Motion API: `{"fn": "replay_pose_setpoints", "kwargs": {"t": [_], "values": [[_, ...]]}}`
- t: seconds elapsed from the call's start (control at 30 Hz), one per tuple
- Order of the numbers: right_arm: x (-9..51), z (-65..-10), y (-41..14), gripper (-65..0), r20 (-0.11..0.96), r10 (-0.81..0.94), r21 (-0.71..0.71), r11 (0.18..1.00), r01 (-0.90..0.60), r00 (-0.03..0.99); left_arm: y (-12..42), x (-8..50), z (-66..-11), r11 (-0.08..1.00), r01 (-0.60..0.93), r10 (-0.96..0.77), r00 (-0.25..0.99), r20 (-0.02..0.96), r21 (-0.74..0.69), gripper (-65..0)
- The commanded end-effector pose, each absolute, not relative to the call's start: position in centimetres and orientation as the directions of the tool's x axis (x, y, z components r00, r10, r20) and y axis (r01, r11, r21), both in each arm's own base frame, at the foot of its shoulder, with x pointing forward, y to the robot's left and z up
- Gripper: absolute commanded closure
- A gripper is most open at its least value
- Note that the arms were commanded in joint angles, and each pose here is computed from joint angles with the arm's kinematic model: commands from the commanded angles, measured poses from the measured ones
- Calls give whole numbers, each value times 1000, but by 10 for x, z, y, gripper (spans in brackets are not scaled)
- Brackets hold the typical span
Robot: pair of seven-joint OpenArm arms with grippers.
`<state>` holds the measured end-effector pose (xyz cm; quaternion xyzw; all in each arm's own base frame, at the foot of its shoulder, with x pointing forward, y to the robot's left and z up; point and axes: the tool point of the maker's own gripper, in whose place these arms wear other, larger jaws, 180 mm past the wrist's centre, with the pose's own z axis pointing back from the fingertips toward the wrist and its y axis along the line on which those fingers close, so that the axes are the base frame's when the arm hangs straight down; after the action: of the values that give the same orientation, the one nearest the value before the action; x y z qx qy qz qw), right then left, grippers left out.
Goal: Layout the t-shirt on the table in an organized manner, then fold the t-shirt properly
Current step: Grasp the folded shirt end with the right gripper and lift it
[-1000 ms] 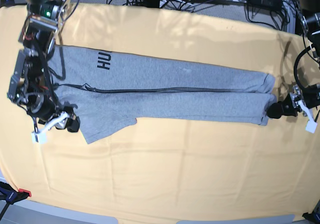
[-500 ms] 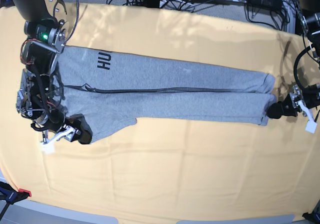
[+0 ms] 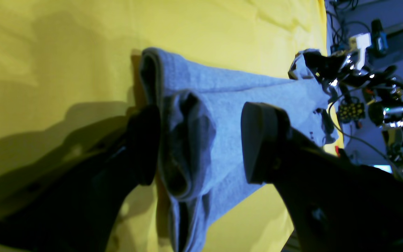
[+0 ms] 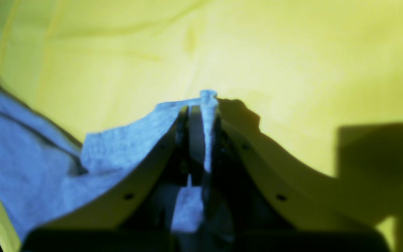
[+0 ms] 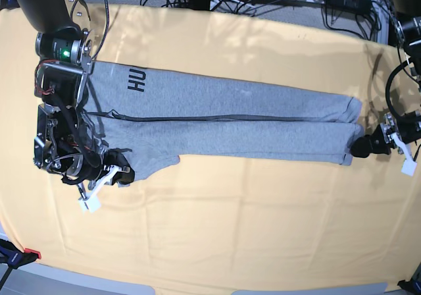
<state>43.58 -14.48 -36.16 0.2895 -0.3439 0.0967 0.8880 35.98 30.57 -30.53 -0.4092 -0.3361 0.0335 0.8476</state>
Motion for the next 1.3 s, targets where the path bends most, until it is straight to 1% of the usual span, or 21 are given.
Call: {"fn": "replay_pose_setpoints", "kwargs": {"t": [0.0, 0.13, 0.3, 0.53, 0.87, 0.97, 1.17, 1.27], "values": [[455, -324, -150, 0, 743, -26, 403, 815, -417, 668, 315, 370, -282, 671, 253, 342, 728, 594, -697, -379], [447, -294, -146, 0, 782, 66, 321, 810, -491, 620, 316, 371, -282, 671, 253, 346, 724, 597, -696, -379], [412, -267, -132, 0, 821, 159, 241, 774, -586, 548, 315, 371, -282, 671, 254, 346, 724, 597, -697, -379], [347, -277, -119, 0, 820, 237, 199, 736, -647, 522, 316, 371, -282, 671, 253, 346, 724, 597, -696, -379], [256, -274, -107, 0, 788, 417, 54, 686, -725, 453, 316, 371, -282, 671, 253, 346, 724, 597, -696, -379], [234, -277, -105, 0, 769, 451, 43, 670, -741, 453, 316, 371, -282, 671, 253, 346, 724, 597, -696, -379], [202, -292, -116, 0, 691, 511, 50, 672, -739, 511, 316, 371, -281, 672, 254, 347, 723, 598, -696, -379], [189, -296, -120, 0, 660, 544, 46, 659, -751, 518, 317, 373, -280, 672, 253, 354, 716, 602, -696, -379]]}}
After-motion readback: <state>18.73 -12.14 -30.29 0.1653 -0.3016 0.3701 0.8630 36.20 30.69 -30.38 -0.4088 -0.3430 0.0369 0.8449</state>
